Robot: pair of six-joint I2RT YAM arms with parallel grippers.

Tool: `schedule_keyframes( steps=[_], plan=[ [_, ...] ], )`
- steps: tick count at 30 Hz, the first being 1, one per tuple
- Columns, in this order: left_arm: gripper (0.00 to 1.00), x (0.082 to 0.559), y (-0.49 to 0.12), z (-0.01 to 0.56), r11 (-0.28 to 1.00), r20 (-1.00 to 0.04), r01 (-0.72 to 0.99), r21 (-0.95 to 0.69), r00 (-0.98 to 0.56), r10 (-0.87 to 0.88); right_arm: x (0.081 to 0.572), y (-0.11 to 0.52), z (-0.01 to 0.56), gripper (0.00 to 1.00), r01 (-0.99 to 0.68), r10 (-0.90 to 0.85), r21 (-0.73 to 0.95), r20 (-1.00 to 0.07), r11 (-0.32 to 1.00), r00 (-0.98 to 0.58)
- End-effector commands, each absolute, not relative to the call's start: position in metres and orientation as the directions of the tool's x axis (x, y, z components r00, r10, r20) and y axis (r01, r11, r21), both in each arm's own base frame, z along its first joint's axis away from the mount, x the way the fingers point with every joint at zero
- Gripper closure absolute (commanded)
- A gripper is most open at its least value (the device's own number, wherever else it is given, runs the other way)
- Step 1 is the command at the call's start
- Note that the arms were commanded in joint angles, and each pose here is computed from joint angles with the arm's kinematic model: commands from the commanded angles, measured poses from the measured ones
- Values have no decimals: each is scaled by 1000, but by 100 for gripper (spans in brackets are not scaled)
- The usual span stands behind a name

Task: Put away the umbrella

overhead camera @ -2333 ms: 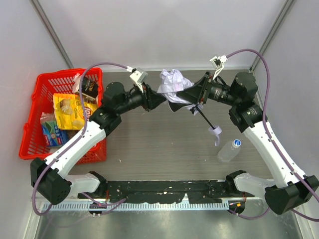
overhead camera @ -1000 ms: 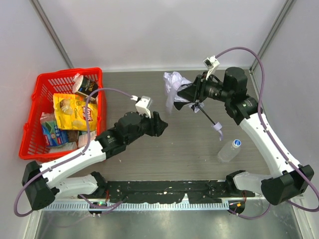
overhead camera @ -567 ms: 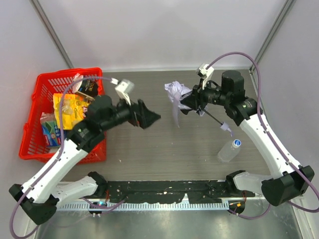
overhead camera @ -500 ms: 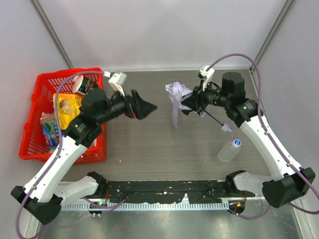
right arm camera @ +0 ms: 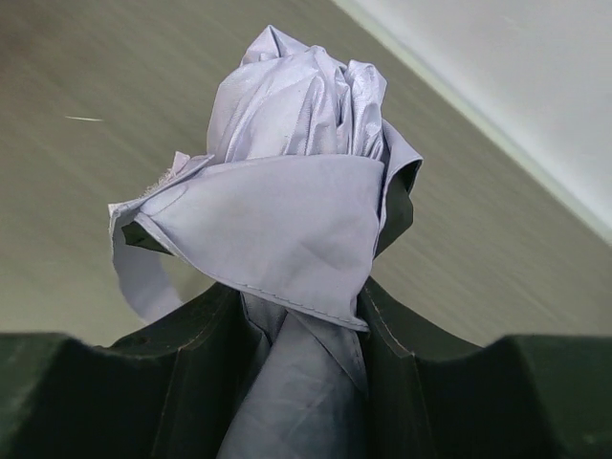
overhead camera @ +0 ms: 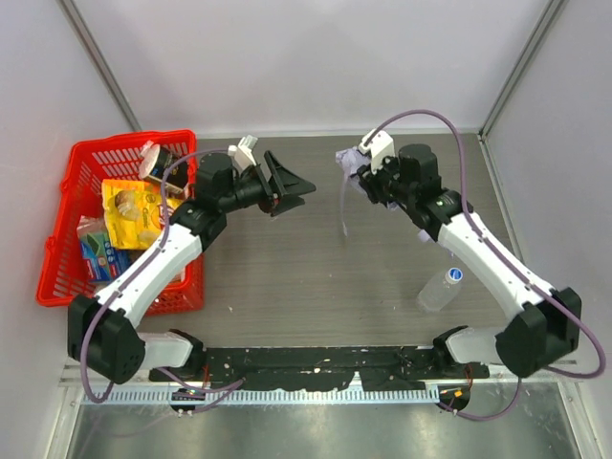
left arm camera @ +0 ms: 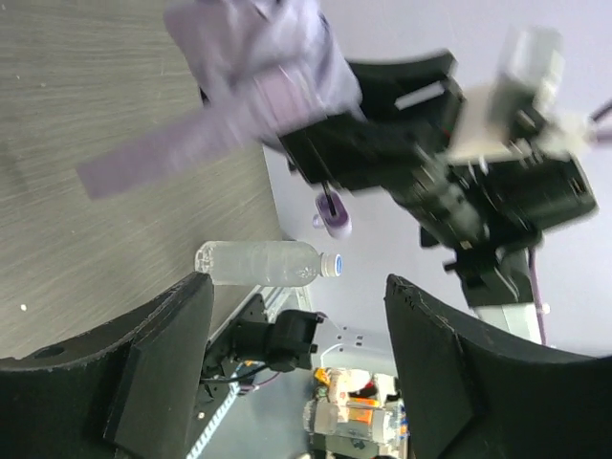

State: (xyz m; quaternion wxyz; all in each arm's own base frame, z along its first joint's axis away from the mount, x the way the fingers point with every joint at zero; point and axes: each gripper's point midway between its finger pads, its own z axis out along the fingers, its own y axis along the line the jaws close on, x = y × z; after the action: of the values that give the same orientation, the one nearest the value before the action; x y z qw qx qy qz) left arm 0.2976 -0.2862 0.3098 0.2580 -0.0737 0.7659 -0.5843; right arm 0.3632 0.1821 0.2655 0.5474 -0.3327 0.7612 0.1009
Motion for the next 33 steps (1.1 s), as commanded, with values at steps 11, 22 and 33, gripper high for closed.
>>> schedule_keyframes(
  steps=[11, 22, 33],
  plan=[
    [21, 266, -233, 331, 536, -620, 386, -751, -690, -373, 489, 72, 341, 99, -67, -725, -724, -688, 686, 19],
    [19, 280, -196, 260, 679, -528, 86, -729, -702, -478, 421, 211, 171, 99, -338, -728, -729, -667, 595, 159],
    [14, 295, -209, 198, 531, -172, -250, -809, -764, -621, 368, 266, 93, 99, -595, -611, -565, -777, 571, 152]
  ],
)
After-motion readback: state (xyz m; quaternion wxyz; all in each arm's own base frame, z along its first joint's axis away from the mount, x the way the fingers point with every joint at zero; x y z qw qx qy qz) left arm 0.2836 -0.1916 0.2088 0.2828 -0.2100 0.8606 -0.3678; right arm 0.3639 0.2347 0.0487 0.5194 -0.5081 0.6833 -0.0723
